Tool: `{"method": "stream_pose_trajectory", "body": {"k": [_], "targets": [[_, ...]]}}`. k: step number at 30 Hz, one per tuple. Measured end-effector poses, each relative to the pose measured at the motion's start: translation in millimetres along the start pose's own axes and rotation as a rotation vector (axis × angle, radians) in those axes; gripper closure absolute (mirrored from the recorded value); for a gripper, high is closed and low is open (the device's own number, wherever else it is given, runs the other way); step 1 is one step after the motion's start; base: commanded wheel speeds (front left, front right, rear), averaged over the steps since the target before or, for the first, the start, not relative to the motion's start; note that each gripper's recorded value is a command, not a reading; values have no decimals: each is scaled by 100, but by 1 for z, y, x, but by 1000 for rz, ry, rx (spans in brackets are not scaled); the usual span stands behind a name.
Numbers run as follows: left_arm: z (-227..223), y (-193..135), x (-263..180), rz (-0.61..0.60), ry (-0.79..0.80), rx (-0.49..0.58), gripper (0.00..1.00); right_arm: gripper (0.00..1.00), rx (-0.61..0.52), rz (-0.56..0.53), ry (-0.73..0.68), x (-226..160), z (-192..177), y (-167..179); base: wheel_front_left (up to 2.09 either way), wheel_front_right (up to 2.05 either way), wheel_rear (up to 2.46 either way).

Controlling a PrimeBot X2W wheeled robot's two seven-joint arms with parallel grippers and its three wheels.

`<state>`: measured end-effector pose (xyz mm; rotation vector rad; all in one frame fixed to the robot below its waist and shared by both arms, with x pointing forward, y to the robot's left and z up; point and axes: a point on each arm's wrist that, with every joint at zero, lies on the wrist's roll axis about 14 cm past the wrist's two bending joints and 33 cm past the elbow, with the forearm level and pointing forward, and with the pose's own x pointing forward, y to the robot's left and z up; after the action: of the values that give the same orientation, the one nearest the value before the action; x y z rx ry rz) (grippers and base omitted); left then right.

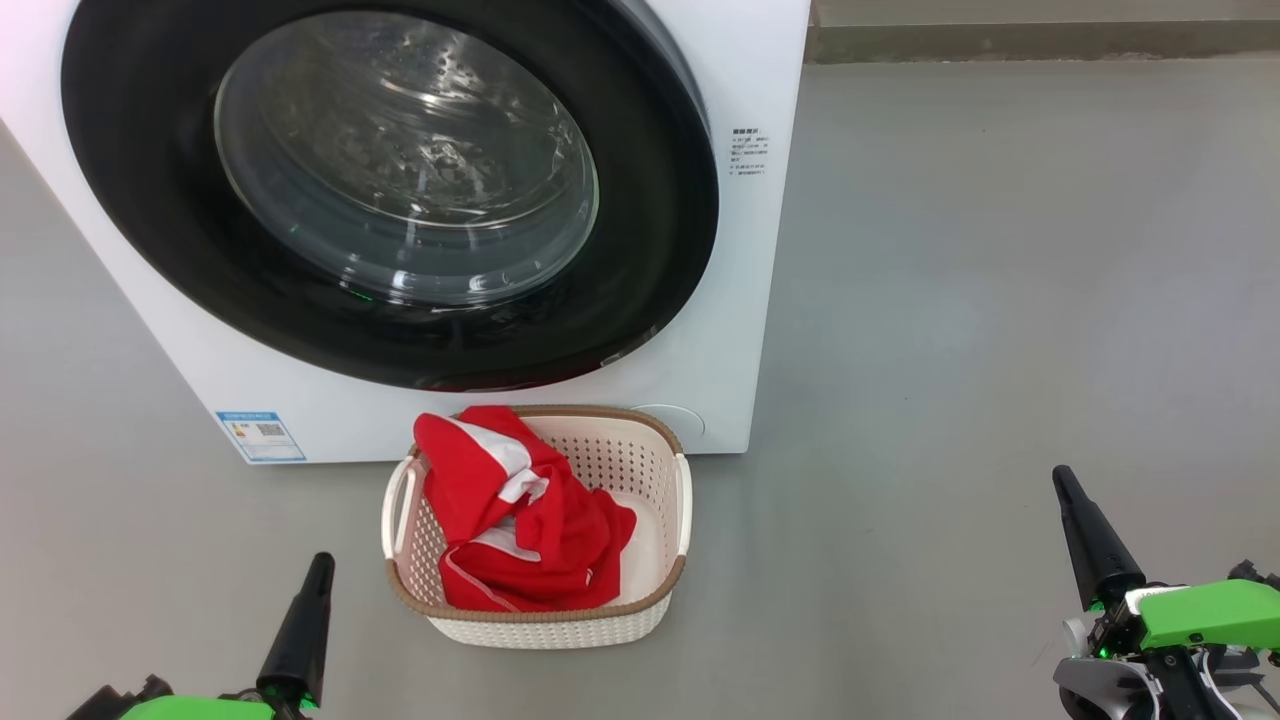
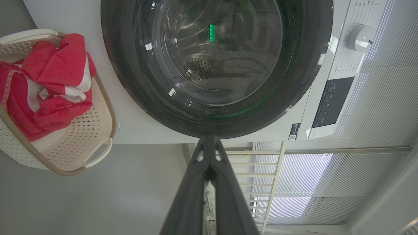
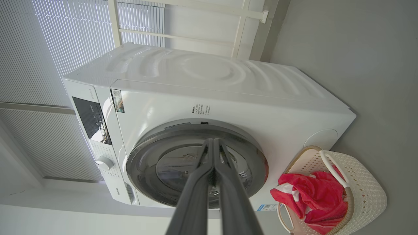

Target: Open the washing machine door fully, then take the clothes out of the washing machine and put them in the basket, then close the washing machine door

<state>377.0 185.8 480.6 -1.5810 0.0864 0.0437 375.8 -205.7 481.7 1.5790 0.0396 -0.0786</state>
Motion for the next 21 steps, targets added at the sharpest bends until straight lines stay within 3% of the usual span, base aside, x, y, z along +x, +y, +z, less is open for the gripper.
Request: {"method": "stream_pose_trajectory", "body": {"k": [21], "targets": [[0,0,0,0,0,0,100,100,1,0,-1,0,0,0,0,0,0]]}}
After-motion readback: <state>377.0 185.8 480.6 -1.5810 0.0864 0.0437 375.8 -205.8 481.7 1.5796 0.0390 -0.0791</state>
